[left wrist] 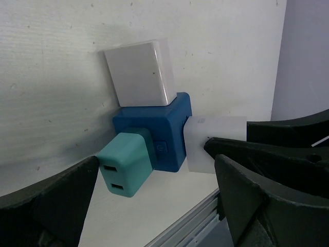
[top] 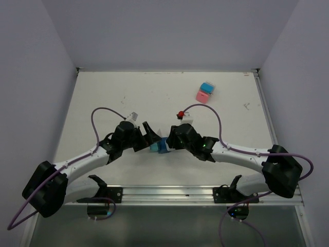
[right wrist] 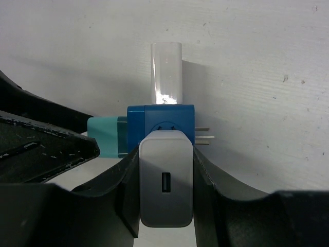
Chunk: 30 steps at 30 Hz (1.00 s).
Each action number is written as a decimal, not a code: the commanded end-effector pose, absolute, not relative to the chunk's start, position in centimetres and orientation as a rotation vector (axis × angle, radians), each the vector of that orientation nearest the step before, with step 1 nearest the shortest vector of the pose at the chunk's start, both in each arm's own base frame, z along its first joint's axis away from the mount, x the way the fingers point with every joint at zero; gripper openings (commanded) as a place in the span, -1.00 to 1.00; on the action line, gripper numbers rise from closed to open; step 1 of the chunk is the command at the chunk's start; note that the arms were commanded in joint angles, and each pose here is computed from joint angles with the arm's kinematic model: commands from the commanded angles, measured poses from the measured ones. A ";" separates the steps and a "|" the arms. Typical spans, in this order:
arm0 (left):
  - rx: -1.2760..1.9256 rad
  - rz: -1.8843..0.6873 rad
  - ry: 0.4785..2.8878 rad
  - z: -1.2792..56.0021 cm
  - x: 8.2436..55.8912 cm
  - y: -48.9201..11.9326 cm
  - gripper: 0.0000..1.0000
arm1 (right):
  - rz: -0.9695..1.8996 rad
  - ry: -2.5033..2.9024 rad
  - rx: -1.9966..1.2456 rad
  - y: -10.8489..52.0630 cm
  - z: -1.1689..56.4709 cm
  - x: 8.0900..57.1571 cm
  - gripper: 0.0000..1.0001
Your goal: Pull the plug off the socket
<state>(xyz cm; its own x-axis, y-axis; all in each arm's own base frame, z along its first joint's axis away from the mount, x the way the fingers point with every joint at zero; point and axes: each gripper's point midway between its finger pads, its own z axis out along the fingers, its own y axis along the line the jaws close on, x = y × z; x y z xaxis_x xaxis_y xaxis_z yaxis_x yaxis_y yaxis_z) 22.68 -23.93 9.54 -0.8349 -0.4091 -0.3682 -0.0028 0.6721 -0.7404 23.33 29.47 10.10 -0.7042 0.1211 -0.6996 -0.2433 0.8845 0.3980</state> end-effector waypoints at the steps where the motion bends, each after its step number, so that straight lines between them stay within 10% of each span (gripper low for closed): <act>1: -0.402 -1.101 2.328 9.7 23.0 -25.0 0.97 | 0.749 2.192 -0.036 31.2 12.6 23.8 -1.00; 30: -0.552 -1.193 2.242 7.9 22.7 -25.3 0.75 | 0.824 2.217 0.011 32.0 11.0 23.2 -1.00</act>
<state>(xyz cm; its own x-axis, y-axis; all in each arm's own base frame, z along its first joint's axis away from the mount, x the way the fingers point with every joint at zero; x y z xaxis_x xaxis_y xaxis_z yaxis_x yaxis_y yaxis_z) 21.66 -24.78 6.49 -0.8012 -0.5462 -0.2444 -0.1397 0.5678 -0.8112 22.92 30.77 9.92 -0.7253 0.1983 -0.6592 -0.2274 0.8349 0.5013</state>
